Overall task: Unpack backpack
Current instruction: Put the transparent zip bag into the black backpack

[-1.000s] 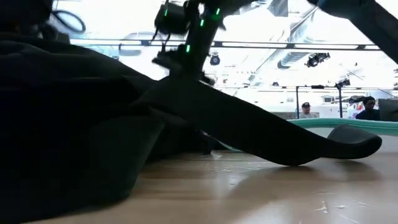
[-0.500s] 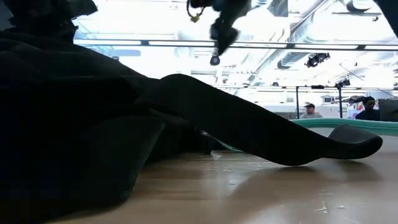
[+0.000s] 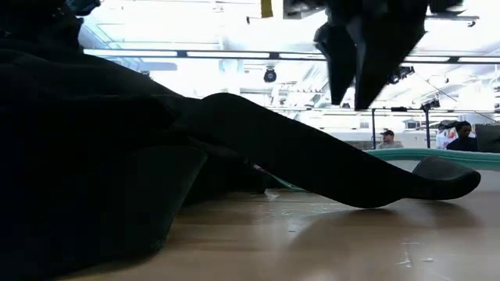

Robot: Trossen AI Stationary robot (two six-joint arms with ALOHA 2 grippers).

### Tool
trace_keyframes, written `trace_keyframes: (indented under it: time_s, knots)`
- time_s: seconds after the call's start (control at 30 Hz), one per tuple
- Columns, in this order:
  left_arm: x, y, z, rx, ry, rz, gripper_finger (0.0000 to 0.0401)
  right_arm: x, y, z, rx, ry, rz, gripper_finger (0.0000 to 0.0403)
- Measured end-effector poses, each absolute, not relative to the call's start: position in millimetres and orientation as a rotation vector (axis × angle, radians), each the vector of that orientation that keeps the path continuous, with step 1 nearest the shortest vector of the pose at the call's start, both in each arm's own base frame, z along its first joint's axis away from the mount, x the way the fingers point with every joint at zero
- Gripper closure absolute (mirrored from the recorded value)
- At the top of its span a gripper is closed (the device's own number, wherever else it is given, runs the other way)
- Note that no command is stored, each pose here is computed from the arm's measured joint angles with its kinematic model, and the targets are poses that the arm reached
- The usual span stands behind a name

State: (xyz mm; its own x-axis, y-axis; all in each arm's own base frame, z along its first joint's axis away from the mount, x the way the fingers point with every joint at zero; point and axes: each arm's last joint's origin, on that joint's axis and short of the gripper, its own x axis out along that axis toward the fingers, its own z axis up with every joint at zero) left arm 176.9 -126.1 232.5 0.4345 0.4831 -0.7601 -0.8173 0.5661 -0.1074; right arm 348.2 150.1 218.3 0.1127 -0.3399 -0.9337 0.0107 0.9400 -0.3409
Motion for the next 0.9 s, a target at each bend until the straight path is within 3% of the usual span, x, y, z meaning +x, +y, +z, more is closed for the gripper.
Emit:
trace_keyframes:
  time_s: [0.13,0.33,0.9]
  knots:
    - [174,-130,232,-0.496,0.808,0.820,0.0401,342,155,202,-0.249,1.357,-0.402,0.0104]
    - [173,-132,231,-0.476,0.850,0.796,0.0401,350,172,183,-0.199,1.207,-0.289,0.0105]
    - [174,-130,232,-0.423,0.799,0.794,0.0401,358,152,178,-0.236,1.248,-0.270,0.0105]
